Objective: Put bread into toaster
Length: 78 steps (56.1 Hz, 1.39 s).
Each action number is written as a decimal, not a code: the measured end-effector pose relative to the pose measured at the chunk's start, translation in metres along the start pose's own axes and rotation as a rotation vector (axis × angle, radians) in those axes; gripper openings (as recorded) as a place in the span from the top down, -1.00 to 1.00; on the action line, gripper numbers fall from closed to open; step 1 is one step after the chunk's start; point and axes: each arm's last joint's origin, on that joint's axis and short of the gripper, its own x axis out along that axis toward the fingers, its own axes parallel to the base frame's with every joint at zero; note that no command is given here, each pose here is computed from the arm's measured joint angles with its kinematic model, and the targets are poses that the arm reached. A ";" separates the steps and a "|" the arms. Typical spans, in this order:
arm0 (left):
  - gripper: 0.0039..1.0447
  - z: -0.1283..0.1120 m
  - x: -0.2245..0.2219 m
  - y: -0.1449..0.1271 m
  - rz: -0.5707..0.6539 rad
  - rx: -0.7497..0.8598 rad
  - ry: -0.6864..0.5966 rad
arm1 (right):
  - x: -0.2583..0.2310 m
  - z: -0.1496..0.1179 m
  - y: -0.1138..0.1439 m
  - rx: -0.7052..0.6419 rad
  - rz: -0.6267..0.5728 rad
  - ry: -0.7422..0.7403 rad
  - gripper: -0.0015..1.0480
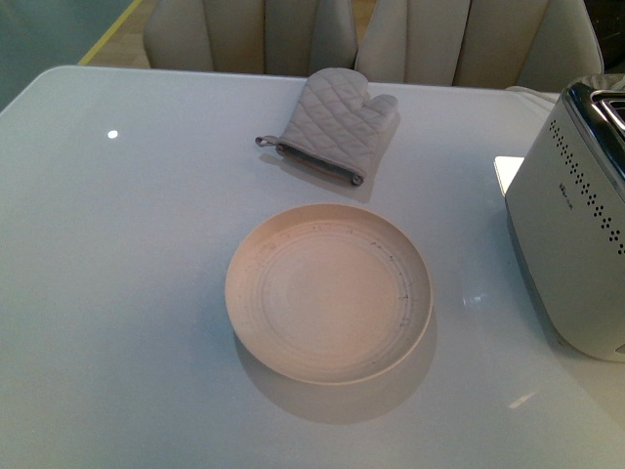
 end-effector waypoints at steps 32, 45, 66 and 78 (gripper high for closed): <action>-0.86 0.000 0.000 0.000 0.000 0.000 0.000 | 0.002 -0.024 0.007 -0.038 0.013 0.087 0.94; -0.86 0.000 0.000 0.000 0.000 0.000 0.000 | 0.000 -0.027 0.007 -0.073 0.023 0.122 0.94; -0.86 0.000 0.000 0.000 0.000 0.000 0.000 | 0.021 -0.034 0.014 -0.042 0.086 0.134 0.20; -0.86 0.000 0.000 0.000 0.000 0.000 0.000 | 0.007 -0.038 0.000 0.013 0.065 0.059 -0.59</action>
